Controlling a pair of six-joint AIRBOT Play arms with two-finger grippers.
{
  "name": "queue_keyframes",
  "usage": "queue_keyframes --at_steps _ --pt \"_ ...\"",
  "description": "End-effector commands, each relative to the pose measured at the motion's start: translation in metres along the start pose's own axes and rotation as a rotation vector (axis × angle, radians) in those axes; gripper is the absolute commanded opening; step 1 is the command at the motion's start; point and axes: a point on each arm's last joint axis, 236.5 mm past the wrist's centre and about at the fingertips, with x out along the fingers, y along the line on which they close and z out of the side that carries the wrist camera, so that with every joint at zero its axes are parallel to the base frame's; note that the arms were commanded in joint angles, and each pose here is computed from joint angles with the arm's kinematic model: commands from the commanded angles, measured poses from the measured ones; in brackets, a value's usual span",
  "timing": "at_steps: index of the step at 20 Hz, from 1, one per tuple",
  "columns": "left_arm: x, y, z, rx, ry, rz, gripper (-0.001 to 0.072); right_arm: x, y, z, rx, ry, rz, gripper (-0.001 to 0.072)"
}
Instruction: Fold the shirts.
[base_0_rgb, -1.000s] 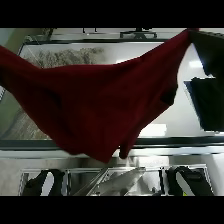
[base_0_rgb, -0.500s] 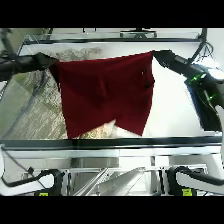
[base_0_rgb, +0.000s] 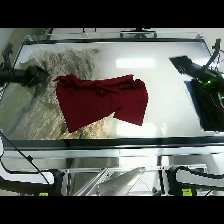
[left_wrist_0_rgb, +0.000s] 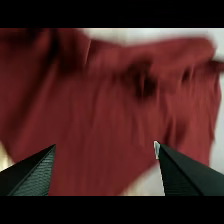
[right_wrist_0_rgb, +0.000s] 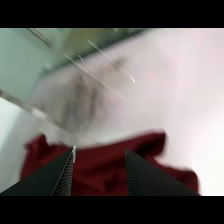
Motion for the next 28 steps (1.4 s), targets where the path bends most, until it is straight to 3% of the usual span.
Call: queue_keyframes --at_steps 1,8,11,14,21,22,24,25,26,27,28 --pt "0.007 0.019 -0.089 -0.187 0.198 -0.019 0.071 -0.02 -0.065 -0.071 0.061 0.297 -0.21 0.0372" --pt "0.063 0.034 -0.234 -0.405 0.274 -0.014 0.0709 0.037 -0.091 -0.176 0.246 0.563 -0.159 0.0372" --pt "0.079 0.024 -0.243 -0.452 0.192 -0.083 0.0707 0.065 -0.099 -0.201 0.244 0.58 -0.184 0.0372" --pt "0.09 0.035 -0.248 -0.476 0.129 -0.055 0.0691 0.086 -0.103 -0.212 0.244 0.557 -0.206 0.037" --pt "0.121 0.03 -0.251 -0.329 0.123 0.045 0.0686 0.101 -0.098 -0.214 0.278 0.538 -0.185 0.0363" --pt "0.125 0.026 -0.25 -0.304 0.125 0.051 0.0535 0.101 -0.099 -0.215 0.279 0.54 -0.185 0.0363" --pt "0.127 0.018 -0.241 -0.259 0.117 0.048 0.0119 0.101 -0.099 -0.215 0.279 0.541 -0.184 0.036" --pt "0.126 0.014 -0.232 -0.238 0.106 0.044 0.0015 0.101 -0.098 -0.216 0.279 0.543 -0.182 0.0313" --pt "0.125 0.011 -0.222 -0.222 0.089 0.04 0.0018 0.1 -0.096 -0.217 0.276 0.553 -0.172 0.0086" --pt "0.122 0.007 -0.211 -0.203 0.072 0.034 0.0018 0.1 -0.093 -0.218 0.273 0.557 -0.157 0.0016" --pt "0.119 0.003 -0.199 -0.186 0.053 0.028 0.0018 0.102 -0.087 -0.216 0.273 0.552 -0.132 0.0015"
